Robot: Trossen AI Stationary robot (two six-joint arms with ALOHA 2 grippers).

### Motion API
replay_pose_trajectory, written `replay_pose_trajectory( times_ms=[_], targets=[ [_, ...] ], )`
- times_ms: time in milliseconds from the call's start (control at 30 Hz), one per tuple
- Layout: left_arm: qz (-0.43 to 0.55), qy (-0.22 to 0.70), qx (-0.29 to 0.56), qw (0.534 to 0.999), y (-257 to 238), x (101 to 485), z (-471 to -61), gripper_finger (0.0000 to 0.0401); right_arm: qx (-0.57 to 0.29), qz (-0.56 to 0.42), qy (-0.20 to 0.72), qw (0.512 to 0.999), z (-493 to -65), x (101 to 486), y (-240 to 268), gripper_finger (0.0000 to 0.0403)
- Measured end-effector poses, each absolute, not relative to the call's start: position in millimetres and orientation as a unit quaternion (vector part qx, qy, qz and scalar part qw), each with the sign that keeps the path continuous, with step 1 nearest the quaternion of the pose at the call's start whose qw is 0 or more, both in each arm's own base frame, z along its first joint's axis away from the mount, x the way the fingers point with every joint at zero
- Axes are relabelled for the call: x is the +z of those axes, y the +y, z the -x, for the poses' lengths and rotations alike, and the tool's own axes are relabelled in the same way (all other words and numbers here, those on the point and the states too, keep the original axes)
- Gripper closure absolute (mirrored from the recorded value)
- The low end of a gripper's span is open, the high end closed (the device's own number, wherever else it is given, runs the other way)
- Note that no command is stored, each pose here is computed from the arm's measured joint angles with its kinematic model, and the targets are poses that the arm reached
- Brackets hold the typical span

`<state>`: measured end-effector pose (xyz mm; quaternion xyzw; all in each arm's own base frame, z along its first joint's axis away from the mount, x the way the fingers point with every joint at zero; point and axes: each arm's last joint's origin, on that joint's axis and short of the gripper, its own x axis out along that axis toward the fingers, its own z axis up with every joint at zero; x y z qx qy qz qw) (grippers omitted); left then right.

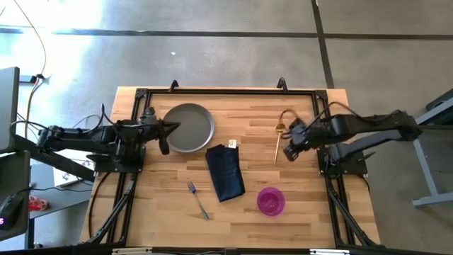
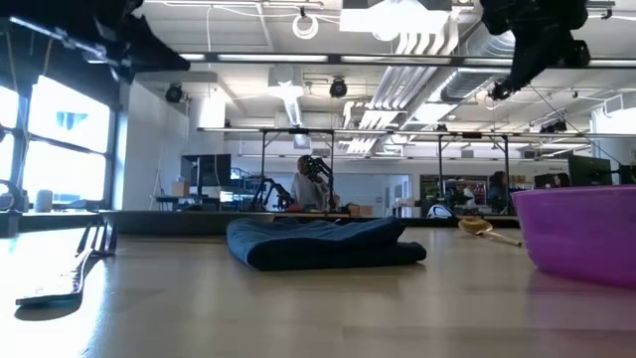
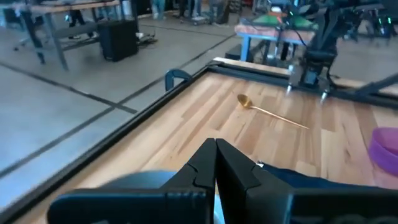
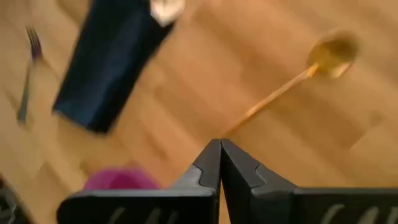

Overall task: Set table place
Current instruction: Put the purple bowl on the gray plate

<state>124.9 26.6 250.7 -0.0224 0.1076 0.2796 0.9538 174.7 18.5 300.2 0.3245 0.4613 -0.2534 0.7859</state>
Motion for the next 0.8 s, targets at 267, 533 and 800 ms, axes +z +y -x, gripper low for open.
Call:
replay_pose_trajectory(
  times_ms=[267,533,800],
  targets=[
    [-0.062,0.183,0.230,0.954,29.2,293.8,-166.5,0.0400,-0.219,-0.369,0.551,0.716,-206.4,267.2,68.4,0.0390],
    [-0.124,0.247,0.194,0.941,32.6,321.8,-204.8,0.0375,-0.234,-0.382,0.584,0.677,-226.8,234.9,105.3,0.0309],
    [-0.136,0.284,0.175,0.933,34.4,328.0,-226.1,0.0343,-0.215,-0.372,0.602,0.673,-246.7,206.7,124.0,0.0244]
  ],
)
